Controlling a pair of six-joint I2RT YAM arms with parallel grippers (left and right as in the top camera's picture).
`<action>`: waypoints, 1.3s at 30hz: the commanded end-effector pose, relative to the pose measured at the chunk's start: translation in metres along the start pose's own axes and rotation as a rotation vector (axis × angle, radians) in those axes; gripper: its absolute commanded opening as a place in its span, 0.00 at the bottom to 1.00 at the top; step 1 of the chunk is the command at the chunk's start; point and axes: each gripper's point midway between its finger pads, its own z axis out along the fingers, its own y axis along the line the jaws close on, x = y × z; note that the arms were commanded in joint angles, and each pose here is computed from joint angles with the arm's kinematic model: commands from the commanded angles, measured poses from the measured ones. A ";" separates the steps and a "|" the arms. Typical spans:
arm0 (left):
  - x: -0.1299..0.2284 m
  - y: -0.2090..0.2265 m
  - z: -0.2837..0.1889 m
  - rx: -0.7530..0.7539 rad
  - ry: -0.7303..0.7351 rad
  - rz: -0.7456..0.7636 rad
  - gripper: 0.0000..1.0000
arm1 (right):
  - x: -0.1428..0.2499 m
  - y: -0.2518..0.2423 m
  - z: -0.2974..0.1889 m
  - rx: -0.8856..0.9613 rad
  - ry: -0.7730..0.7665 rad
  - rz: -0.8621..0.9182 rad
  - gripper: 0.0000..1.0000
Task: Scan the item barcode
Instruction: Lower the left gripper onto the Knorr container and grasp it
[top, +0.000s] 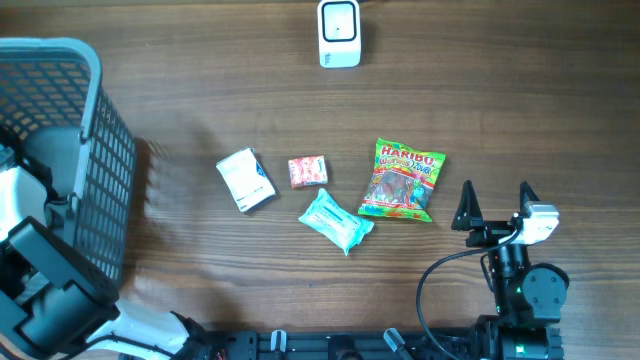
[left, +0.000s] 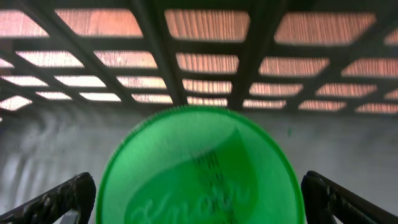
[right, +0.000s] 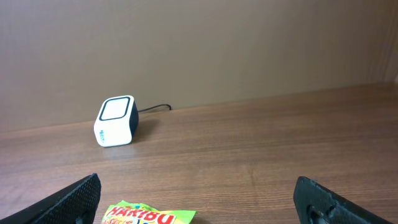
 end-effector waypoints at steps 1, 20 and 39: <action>0.005 0.007 0.017 -0.047 0.001 0.019 1.00 | -0.001 0.002 0.000 -0.013 -0.007 -0.011 1.00; 0.003 0.005 0.037 -0.048 -0.005 0.086 0.65 | -0.001 0.002 0.000 -0.012 -0.006 -0.011 1.00; -0.065 -0.042 -0.235 0.707 -0.172 -0.067 0.70 | -0.001 0.002 0.000 -0.012 -0.006 -0.011 1.00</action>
